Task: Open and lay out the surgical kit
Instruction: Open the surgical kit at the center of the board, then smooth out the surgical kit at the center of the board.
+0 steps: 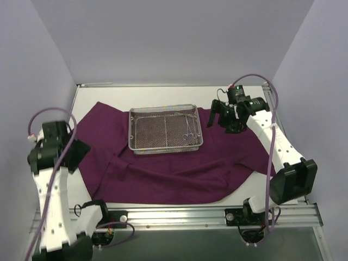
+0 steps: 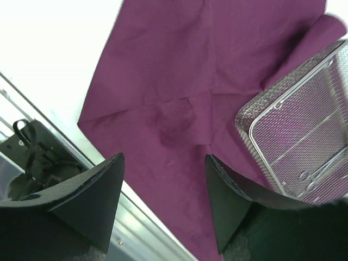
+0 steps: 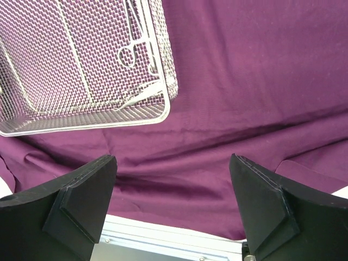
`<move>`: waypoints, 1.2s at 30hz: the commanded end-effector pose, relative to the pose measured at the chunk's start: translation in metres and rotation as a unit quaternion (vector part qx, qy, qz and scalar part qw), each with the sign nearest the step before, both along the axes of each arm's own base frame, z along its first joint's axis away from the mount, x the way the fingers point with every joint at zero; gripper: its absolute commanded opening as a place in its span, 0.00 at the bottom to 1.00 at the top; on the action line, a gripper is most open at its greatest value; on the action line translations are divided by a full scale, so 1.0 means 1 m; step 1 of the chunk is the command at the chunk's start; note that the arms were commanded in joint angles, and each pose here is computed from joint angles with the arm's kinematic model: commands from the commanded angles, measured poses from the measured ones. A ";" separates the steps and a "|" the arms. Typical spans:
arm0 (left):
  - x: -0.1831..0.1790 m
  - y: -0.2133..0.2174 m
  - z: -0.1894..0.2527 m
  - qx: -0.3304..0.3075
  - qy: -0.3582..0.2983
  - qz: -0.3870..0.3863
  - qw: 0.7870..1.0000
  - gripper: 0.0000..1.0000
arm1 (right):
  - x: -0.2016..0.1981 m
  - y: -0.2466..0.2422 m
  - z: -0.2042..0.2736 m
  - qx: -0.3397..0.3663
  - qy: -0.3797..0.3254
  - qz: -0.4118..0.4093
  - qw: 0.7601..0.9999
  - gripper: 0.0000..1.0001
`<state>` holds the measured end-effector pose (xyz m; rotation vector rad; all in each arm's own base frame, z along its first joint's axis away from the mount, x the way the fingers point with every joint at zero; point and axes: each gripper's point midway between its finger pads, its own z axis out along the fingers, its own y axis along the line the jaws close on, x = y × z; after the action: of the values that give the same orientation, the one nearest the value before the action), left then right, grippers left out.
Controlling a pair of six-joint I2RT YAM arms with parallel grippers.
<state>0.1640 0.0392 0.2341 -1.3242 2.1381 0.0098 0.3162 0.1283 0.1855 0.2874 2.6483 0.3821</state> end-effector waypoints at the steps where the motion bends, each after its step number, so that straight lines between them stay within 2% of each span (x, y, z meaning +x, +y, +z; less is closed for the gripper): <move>1: 0.067 -0.002 -0.003 -0.008 0.023 -0.095 0.995 0.70 | 0.019 -0.003 0.013 -0.007 -0.022 -0.009 1.000 0.88; 2: 0.082 -0.003 -0.006 -0.012 0.036 -0.112 0.993 0.70 | 0.025 -0.007 0.011 -0.009 -0.023 -0.018 1.000 0.88; 3: 0.104 -0.002 -0.029 -0.026 0.091 -0.135 0.986 0.70 | 0.033 -0.010 0.010 -0.012 -0.025 -0.026 0.999 0.88; 5: 0.141 -0.010 -0.019 -0.012 0.102 -0.174 0.979 0.72 | 0.053 -0.017 0.001 -0.017 -0.015 -0.039 0.999 0.88; 6: 0.161 -0.011 -0.041 -0.011 0.151 -0.186 0.971 0.76 | 0.058 -0.020 -0.004 -0.021 -0.007 -0.044 0.999 0.88; 7: 0.172 -0.012 -0.047 0.003 0.172 -0.207 0.963 0.78 | 0.070 -0.022 -0.014 -0.029 0.006 -0.048 0.998 0.88; 8: 0.193 -0.012 -0.031 0.033 0.161 -0.214 0.963 0.80 | 0.075 -0.026 -0.019 -0.036 0.012 -0.046 0.998 0.89; 9: 0.204 -0.012 -0.054 0.038 0.206 -0.227 0.951 0.85 | 0.080 -0.030 -0.037 -0.048 0.037 -0.047 0.997 0.89; 11: 0.229 -0.015 -0.055 0.045 0.204 -0.248 0.946 0.87 | 0.094 -0.037 -0.039 -0.072 0.032 -0.047 0.996 0.91; 12: 0.234 -0.016 -0.079 0.039 0.241 -0.260 0.934 0.88 | 0.097 -0.041 -0.044 -0.082 0.039 -0.047 0.995 0.92; 14: 0.253 -0.016 -0.098 0.034 0.257 -0.269 0.928 0.88 | 0.108 -0.046 -0.059 -0.099 0.052 -0.046 0.993 0.93; 17: 0.264 -0.016 -0.126 0.029 0.289 -0.278 0.915 0.88 | 0.115 -0.052 -0.081 -0.109 0.079 -0.043 0.990 0.93; 19: 0.272 -0.016 -0.133 0.033 0.289 -0.277 0.916 0.88 | 0.115 -0.055 -0.099 -0.121 0.097 -0.038 0.987 0.93; 23: 0.270 -0.017 -0.177 0.011 0.331 -0.264 0.906 0.84 | 0.119 -0.059 -0.127 -0.136 0.116 -0.027 0.983 0.93; 26: 0.267 -0.013 -0.196 -0.006 0.352 -0.235 0.906 0.77 | 0.124 -0.060 -0.154 -0.140 0.125 -0.022 0.982 0.93; 28: 0.266 -0.009 -0.205 -0.015 0.354 -0.216 0.910 0.77 | 0.131 -0.060 -0.172 -0.140 0.126 -0.023 0.982 0.93; 31: 0.262 0.006 -0.219 -0.042 0.357 -0.176 0.916 0.77 | 0.140 -0.063 -0.194 -0.153 0.129 -0.034 0.979 0.93; 36: 0.248 0.055 -0.241 -0.087 0.372 -0.100 0.919 0.77 | 0.149 -0.087 -0.224 -0.170 0.154 -0.084 0.970 0.91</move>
<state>0.4458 0.0534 0.0194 -1.0772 2.9251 0.1772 0.4647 0.0728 0.0084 0.3672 2.8700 -0.0389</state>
